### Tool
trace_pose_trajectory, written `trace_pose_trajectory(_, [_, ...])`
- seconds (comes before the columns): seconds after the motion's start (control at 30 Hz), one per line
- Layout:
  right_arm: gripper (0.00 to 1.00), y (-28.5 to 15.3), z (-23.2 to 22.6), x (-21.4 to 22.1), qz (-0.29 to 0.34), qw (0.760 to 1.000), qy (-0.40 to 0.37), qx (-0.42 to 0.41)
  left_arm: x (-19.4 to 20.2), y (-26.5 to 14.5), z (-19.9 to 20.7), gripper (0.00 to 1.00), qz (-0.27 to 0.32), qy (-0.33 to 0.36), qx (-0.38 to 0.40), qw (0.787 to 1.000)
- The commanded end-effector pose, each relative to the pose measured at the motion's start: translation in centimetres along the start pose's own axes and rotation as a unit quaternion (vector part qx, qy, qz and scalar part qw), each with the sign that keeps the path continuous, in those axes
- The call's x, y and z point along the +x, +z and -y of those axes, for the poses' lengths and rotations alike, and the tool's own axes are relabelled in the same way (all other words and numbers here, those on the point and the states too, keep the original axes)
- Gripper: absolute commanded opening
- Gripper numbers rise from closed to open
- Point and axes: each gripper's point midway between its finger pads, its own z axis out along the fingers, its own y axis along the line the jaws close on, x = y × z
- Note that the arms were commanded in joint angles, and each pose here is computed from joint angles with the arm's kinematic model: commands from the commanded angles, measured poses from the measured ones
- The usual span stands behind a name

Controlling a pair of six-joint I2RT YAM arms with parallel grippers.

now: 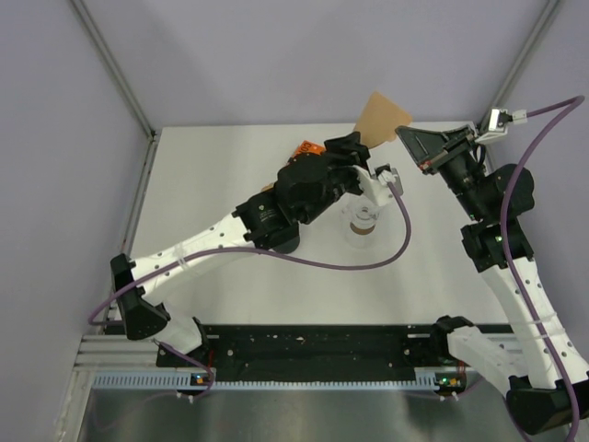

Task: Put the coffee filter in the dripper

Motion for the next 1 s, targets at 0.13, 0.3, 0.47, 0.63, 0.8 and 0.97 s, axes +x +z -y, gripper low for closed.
trace_pose_trajectory(0.13, [0.00,-0.3,-1.8,-0.7,0.013,0.999,-0.003,-0.029,-0.4,0.6,-2.1,0.45,-0.007,-0.002,-0.041,0.999])
trace_pose_trajectory(0.3, [0.00,-0.3,-1.9,-0.8,0.014,0.999,-0.004,-0.029,-0.1,1.0,-3.5,0.36,-0.025,-0.005,-0.072,0.997])
trace_pose_trajectory(0.47, [0.00,-0.2,-1.6,-0.6,0.011,1.000,-0.005,-0.025,-0.1,0.4,-2.5,0.40,-0.021,-0.008,-0.041,0.999])
trace_pose_trajectory(0.63, [0.00,0.0,-1.5,-0.5,0.009,1.000,-0.004,-0.026,-0.7,-0.8,-2.3,0.50,-0.004,-0.030,-0.018,0.999])
trace_pose_trajectory(0.8, [0.00,0.0,-1.6,-0.6,0.010,1.000,-0.005,-0.027,-1.0,-1.4,-2.9,0.50,0.003,-0.038,-0.021,0.999])
trace_pose_trajectory(0.97, [0.00,0.0,-1.3,-0.5,0.008,1.000,-0.004,-0.024,-1.1,-1.5,-3.0,0.47,0.004,-0.042,-0.024,0.999])
